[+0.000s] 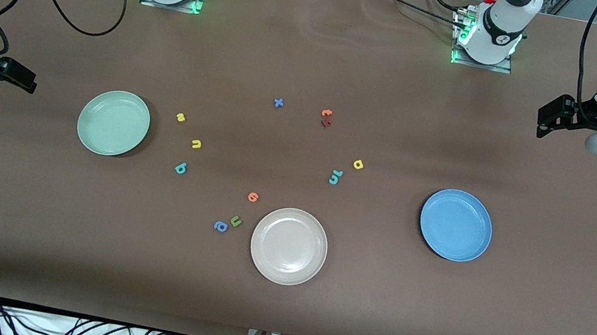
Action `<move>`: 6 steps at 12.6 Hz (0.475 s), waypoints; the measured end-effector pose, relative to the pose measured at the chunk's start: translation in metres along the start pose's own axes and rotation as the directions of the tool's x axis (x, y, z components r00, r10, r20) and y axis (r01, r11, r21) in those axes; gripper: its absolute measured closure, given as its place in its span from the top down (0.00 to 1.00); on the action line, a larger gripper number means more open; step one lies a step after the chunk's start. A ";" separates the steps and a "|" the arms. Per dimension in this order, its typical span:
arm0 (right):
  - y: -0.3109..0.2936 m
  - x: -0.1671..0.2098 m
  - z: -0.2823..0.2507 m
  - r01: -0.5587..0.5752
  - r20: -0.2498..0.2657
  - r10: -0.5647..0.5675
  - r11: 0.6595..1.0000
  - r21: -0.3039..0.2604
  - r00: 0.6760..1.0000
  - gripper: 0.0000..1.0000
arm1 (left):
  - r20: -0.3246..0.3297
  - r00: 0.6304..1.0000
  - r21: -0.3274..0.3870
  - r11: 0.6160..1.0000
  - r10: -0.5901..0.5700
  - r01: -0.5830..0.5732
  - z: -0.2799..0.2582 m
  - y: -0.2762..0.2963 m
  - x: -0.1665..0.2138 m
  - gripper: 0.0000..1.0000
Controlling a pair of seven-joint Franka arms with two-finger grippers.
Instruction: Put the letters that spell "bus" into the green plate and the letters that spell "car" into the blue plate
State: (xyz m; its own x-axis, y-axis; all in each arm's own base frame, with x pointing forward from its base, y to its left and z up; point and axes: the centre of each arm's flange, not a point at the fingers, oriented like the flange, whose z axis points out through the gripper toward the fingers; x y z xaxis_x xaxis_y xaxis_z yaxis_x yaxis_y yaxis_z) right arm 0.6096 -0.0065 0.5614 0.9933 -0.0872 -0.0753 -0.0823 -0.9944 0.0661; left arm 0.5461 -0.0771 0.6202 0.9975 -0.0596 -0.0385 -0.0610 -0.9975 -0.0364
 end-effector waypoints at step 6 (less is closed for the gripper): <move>-0.011 -0.002 0.002 0.011 0.010 -0.011 1.000 -0.002 1.000 1.00 | 0.001 1.000 0.000 1.000 0.004 -0.004 0.000 0.002 0.000 1.00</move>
State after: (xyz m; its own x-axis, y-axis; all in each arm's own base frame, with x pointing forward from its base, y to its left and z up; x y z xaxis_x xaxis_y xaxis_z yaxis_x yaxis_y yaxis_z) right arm 0.6086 0.0046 0.5591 0.9934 -0.0764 -0.0856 -0.0708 -0.9952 0.0669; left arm 0.5459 -0.0790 0.6197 0.9972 -0.0630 -0.0396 -0.0645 -0.9973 -0.0359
